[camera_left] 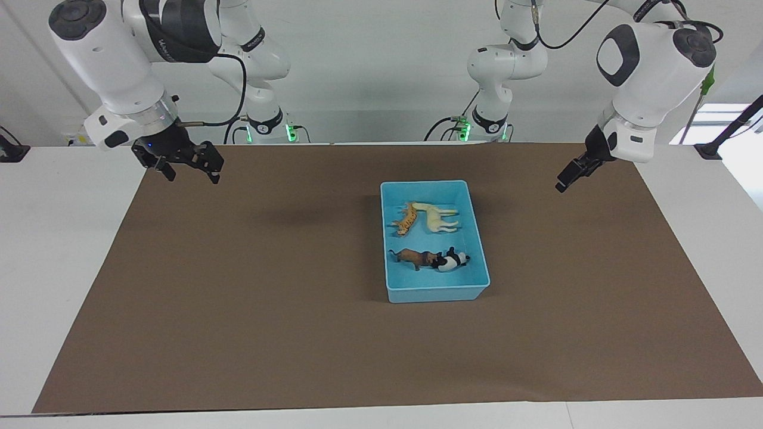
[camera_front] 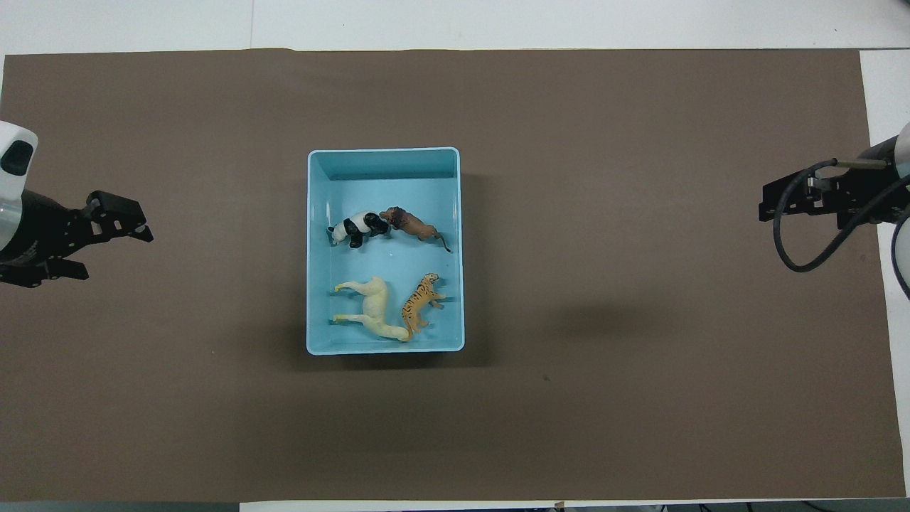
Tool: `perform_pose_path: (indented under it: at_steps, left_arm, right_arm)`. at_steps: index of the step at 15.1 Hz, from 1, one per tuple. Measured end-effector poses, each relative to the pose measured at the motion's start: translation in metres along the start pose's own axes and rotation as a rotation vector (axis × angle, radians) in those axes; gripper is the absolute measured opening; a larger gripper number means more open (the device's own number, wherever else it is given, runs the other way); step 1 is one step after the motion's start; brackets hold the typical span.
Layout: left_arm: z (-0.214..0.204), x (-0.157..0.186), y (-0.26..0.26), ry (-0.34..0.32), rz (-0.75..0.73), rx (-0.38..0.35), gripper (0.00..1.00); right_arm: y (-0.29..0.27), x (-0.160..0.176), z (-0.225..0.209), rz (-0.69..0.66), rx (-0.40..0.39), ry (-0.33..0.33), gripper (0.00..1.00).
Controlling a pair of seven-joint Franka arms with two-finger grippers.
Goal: Put all toys into storage box
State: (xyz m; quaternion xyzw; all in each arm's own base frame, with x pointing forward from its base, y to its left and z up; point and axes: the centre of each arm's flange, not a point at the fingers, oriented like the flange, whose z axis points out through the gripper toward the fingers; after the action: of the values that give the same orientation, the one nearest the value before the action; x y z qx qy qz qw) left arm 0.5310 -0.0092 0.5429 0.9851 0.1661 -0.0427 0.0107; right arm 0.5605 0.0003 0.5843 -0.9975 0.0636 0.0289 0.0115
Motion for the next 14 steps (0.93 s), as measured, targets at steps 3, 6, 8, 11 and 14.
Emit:
perform_pose_path:
  at_steps: [3,6,8,11,14]
  left_arm:
    - [-0.015,-0.007,0.001,-0.014,0.198,0.094,1.00]
    - [-0.021,-0.008,0.005,-0.015,0.241,0.104,1.00]
    - [-0.014,-0.005,0.010,-0.027,0.250,0.106,1.00]
    - [-0.001,0.004,0.025,-0.022,0.273,0.105,1.00]
    - [0.002,0.008,0.037,-0.034,0.288,0.101,1.00]
  right_arm:
    - [0.000,0.000,0.000,0.000,0.001,0.000,1.00]
    - [0.000,0.000,0.000,-0.043,0.001,0.000,1.00]
    - [0.001,0.000,0.000,-0.070,0.001,-0.001,1.00]
    - [0.001,0.000,0.000,-0.071,0.001,-0.001,1.00]
    - [0.001,0.000,0.001,-0.071,0.001,-0.003,1.00]
